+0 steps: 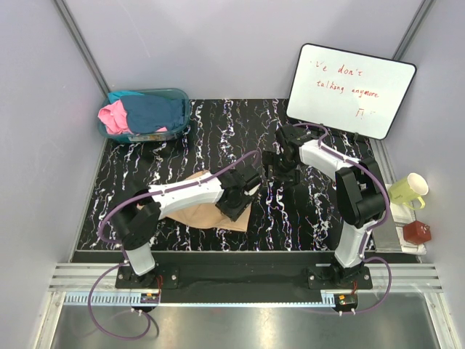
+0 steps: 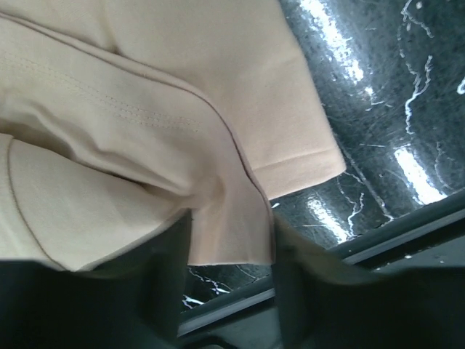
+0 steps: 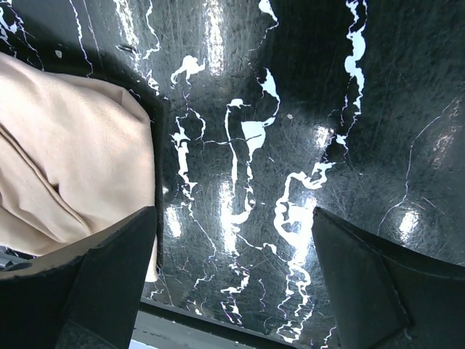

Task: Fold and stack the t-shirts
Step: Flatten out the tshirt

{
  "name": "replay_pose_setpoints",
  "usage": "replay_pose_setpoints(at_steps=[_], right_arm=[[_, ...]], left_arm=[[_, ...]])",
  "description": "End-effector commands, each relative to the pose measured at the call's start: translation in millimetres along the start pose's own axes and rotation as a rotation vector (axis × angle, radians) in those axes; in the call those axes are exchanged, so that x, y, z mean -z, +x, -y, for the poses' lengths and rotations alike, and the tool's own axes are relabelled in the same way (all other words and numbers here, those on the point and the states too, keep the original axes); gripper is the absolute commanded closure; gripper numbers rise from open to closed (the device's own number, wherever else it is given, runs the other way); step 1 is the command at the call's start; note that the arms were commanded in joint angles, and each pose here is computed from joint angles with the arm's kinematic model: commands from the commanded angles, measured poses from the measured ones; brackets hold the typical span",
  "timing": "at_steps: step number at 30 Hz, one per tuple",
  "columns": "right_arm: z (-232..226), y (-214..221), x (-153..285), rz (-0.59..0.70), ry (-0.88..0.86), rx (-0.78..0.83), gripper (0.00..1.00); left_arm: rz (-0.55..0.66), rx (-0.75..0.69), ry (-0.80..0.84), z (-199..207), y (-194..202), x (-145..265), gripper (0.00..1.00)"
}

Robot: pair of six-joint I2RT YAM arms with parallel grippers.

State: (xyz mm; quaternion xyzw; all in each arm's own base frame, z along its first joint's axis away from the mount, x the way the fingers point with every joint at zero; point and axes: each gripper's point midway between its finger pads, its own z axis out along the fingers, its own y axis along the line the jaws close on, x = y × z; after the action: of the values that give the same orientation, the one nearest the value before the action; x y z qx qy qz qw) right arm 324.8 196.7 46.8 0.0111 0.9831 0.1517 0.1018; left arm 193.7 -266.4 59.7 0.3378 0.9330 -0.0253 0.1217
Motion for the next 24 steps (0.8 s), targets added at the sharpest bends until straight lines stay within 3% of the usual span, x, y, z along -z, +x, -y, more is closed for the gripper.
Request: replay_pose_setpoints(at_steps=[1, 2, 7, 12, 16, 24], right_arm=[[-4, -8, 8, 0.029, 0.007, 0.002, 0.04], [-5, -7, 8, 0.022, -0.003, 0.002, 0.04], [-18, -5, 14, 0.013, -0.067, 0.014, 0.07], [-48, -7, 29, 0.035, -0.157, 0.092, 0.07], [-76, -10, 39, 0.054, -0.213, 0.14, 0.08], [-149, -10, 34, 0.063, -0.276, 0.261, 0.1]], left_arm=[[0.022, -0.022, 0.011, 3, -5, -2, 0.9], [0.032, -0.019, -0.009, 0, -7, 1, 1.0], [0.17, 0.041, -0.134, -31, -32, 43, 1.0], [0.306, 0.238, -0.312, -116, -43, 110, 1.0], [0.389, 0.449, -0.455, -203, -26, 160, 1.0], [0.253, 0.676, -0.671, -276, 39, 154, 1.0]])
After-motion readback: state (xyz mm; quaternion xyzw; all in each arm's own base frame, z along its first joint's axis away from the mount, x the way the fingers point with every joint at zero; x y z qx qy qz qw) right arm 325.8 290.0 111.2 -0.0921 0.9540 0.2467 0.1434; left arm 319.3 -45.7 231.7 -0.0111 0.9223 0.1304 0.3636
